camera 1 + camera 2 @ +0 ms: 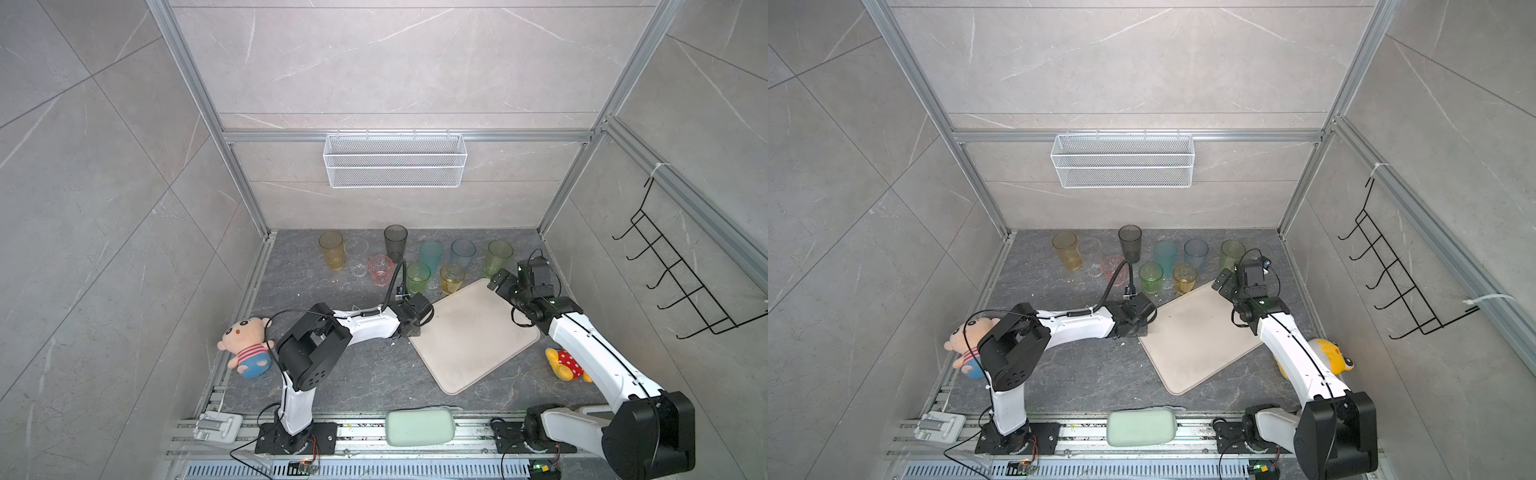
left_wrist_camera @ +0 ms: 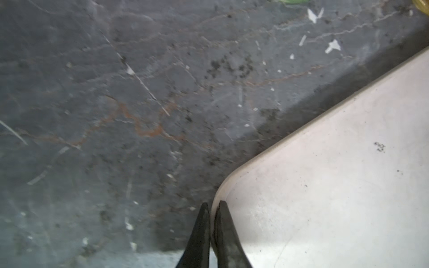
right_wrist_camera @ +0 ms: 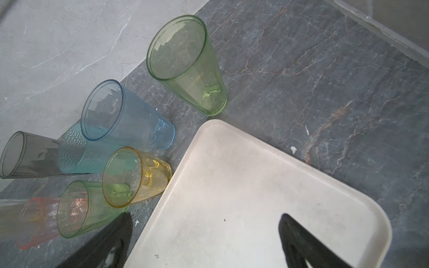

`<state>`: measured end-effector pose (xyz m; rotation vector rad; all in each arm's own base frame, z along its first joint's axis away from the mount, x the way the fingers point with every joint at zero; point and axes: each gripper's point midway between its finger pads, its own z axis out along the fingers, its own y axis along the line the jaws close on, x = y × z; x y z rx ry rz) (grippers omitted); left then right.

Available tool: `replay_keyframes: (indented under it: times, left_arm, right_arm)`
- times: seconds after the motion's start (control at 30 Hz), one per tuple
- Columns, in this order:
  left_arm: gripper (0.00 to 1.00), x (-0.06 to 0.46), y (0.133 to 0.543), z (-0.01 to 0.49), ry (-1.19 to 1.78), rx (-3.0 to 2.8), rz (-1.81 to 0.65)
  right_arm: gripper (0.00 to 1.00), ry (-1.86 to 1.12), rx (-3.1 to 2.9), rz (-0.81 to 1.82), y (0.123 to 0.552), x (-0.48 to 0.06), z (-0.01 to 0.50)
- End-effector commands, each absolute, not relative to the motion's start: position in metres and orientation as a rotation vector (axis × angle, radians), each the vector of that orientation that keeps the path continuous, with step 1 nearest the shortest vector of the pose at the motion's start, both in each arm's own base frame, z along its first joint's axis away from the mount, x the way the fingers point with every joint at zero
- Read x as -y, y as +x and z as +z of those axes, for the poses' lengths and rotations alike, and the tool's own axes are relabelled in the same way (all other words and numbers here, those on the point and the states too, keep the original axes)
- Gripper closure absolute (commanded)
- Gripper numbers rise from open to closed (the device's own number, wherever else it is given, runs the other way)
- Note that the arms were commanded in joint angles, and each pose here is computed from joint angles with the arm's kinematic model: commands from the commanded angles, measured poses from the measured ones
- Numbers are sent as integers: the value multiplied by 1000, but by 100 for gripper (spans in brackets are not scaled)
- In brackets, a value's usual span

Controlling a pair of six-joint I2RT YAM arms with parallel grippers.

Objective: Place the glasses into the tray
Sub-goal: Move the tray to the center of the table.

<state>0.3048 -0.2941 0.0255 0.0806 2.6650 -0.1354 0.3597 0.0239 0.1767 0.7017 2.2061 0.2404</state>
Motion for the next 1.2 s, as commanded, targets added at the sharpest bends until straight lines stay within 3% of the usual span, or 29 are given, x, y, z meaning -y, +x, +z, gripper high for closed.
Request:
replay_keyframes:
  times: [0.0, 0.37, 0.5, 0.67, 1.0, 1.17]
  left_arm:
    - [96, 279, 312, 33, 257, -2649, -127]
    - [99, 255, 331, 31, 430, -2661, -106]
    - [89, 255, 329, 39, 340, -2682, -107]
    - [68, 265, 309, 60, 253, -2686, -86]
    - [62, 281, 253, 58, 57, -2748, -157]
    - [51, 278, 234, 49, -45, -2772, -125]
  right_arm:
    - [1, 678, -2217, 240, 359, -27, 173]
    - [0, 671, -2214, 240, 359, -28, 174]
    - [1, 663, -2214, 245, 360, -29, 174]
    - [0, 634, -2196, 267, 359, -33, 177]
    - [0, 627, -2195, 278, 360, -36, 178]
    - [0, 618, -2193, 280, 360, -38, 178]
